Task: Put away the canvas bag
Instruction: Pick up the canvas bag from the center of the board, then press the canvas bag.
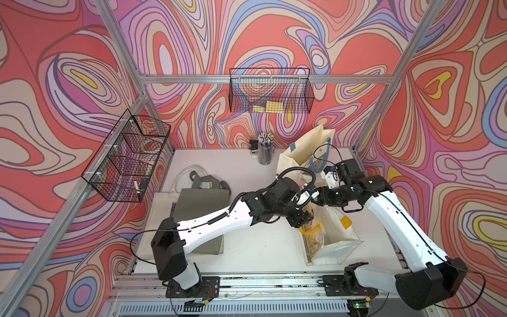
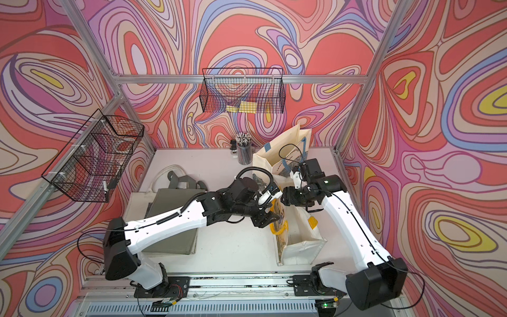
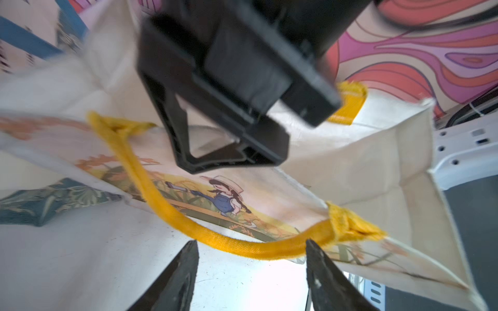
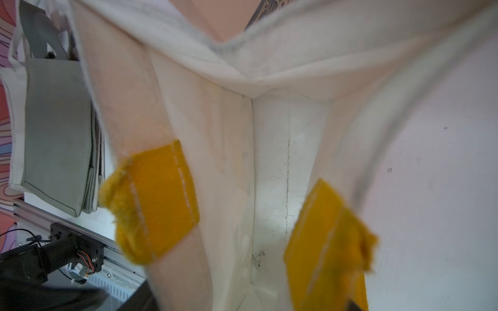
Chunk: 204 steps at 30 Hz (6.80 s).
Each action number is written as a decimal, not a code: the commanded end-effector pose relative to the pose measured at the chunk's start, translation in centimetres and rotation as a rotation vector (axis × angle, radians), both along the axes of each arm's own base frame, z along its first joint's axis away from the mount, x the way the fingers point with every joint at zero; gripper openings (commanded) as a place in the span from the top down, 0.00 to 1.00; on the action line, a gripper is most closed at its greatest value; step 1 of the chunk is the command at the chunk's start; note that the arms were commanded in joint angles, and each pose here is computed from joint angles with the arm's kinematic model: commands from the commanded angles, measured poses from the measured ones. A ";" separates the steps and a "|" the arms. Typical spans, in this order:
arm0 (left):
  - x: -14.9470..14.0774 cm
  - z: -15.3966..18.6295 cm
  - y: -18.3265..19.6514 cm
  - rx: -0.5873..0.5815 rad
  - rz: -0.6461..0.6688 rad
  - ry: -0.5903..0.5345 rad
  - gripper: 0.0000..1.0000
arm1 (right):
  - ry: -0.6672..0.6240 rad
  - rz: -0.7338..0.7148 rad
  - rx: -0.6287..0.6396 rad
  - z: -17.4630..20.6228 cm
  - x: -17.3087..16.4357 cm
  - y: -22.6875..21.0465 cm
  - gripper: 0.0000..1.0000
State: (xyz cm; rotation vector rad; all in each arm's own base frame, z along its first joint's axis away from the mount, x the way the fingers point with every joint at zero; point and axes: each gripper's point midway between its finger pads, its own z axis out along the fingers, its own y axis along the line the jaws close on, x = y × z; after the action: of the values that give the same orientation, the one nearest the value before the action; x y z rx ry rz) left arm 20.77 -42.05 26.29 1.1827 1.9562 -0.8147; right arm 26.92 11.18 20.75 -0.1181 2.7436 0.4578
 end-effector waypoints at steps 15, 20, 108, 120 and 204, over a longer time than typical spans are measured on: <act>6.6 3.9 12.3 0.016 0.350 -0.200 0.27 | -0.044 0.100 -0.075 1.4 1.9 0.7 0.86; 7.0 4.4 13.4 0.043 0.347 -0.245 0.26 | -0.067 0.177 -0.011 2.6 1.3 2.0 0.99; 1.8 2.8 15.9 -0.169 0.028 -0.414 0.28 | -0.236 0.829 0.478 8.8 -5.5 15.3 1.00; 2.6 5.5 13.9 -0.236 -0.094 -0.342 0.15 | -0.375 0.926 0.394 10.4 -6.7 15.3 1.00; 5.9 8.6 21.5 -0.210 0.047 -0.379 1.00 | -0.412 0.866 0.212 5.9 -6.3 12.8 0.02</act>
State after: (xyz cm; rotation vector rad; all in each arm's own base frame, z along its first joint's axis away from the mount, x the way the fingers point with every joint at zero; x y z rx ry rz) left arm 26.10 -20.26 33.03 1.1018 1.6200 -0.6691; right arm 20.84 23.84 26.49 -1.2049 2.1338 0.8219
